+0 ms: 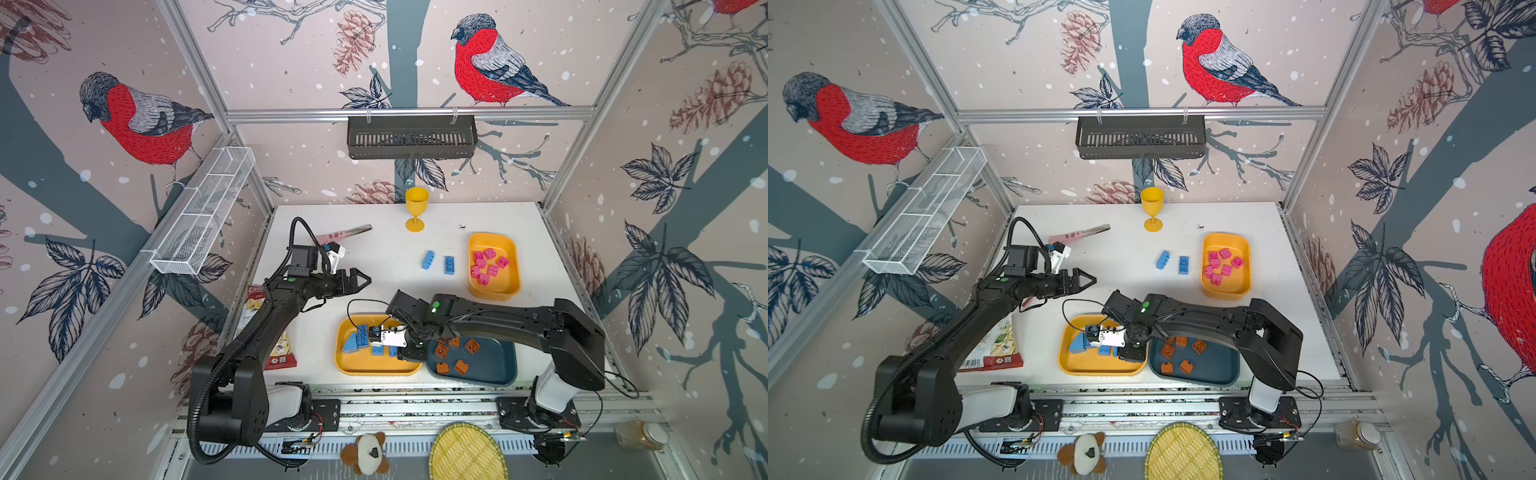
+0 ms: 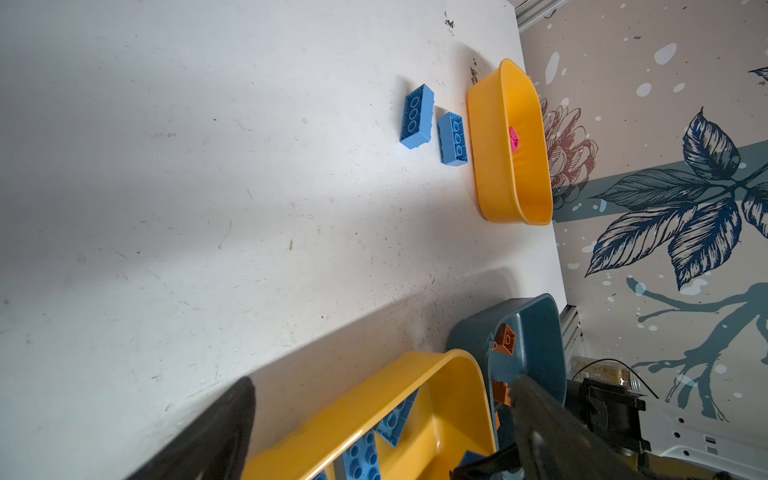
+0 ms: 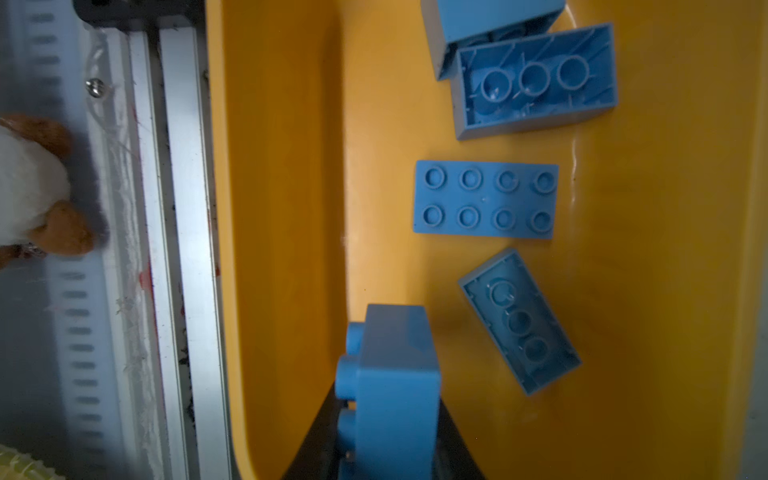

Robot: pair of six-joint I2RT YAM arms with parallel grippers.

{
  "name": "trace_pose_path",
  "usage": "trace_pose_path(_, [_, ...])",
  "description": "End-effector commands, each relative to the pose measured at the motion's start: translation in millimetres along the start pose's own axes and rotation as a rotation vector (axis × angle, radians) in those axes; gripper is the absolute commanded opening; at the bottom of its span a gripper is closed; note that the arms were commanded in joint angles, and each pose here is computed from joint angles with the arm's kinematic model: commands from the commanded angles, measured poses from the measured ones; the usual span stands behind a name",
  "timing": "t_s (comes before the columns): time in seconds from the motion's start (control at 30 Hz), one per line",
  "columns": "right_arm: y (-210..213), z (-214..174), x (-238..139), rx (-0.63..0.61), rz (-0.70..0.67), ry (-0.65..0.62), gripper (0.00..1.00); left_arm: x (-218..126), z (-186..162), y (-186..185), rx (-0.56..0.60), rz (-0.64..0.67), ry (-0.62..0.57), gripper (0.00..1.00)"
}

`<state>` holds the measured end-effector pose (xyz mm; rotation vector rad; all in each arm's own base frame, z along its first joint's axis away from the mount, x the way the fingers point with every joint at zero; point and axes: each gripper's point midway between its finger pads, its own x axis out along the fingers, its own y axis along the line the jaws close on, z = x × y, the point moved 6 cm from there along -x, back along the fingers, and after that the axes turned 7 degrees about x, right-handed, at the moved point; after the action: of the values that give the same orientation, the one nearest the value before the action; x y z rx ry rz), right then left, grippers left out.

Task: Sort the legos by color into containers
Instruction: 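Carry the blue brick over the nearer yellow tray and release it, then move the right gripper back above the two blue bricks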

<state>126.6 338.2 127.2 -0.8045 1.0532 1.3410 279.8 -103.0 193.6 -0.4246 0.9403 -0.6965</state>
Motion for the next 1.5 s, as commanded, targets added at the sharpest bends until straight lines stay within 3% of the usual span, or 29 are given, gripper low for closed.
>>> trace_pose_path(0.0, [-8.8, 6.8, 4.9, -0.019, -0.050, -0.015, 0.29, -1.3, -1.3, -0.6, 0.001, 0.000, 0.000, 0.95])
trace_pose_path(0.1, [-16.8, 10.2, 7.3, -0.023, -0.084, -0.007, 0.32, -2.1, -2.1, -1.2, 0.001, -0.001, -0.002, 0.95])
trace_pose_path(0.23, [-25.6, 12.2, -0.4, -0.012, -0.087, -0.025, 0.46, -1.6, -3.2, -1.0, 0.001, -0.002, 0.004, 0.95])
trace_pose_path(0.33, [-35.5, 11.7, -13.2, 0.000, -0.111, -0.048, 0.51, -0.4, -3.3, -0.3, -0.001, -0.005, 0.007, 0.95])
trace_pose_path(0.47, [-73.2, 10.2, -45.4, 0.106, -0.185, -0.126, 0.55, 1.3, -2.8, -0.1, -0.004, -0.015, 0.007, 0.95])
trace_pose_path(0.6, [-131.2, 2.1, -77.9, 0.329, -0.322, -0.198, 0.62, 2.5, -2.9, 1.1, -0.008, -0.015, 0.010, 0.95])
trace_pose_path(0.73, [-195.3, -15.1, -100.1, 0.654, -0.425, -0.251, 0.67, 3.2, -3.0, 1.7, -0.010, -0.017, 0.012, 0.95])
trace_pose_path(1.0, [-261.8, -33.5, -97.5, 1.174, -0.525, -0.304, 0.71, 5.5, -3.7, 3.0, -0.013, -0.023, 0.014, 0.95])
trace_pose_path(1.23, [-293.0, -44.0, -71.6, 1.460, -0.498, -0.370, 0.72, 8.5, -4.8, 4.9, -0.017, -0.031, 0.017, 0.95])
trace_pose_path(1.47, [-310.5, -36.8, -49.6, 1.549, -0.440, -0.416, 0.70, 10.0, -6.7, 6.2, -0.017, -0.034, 0.023, 0.94])
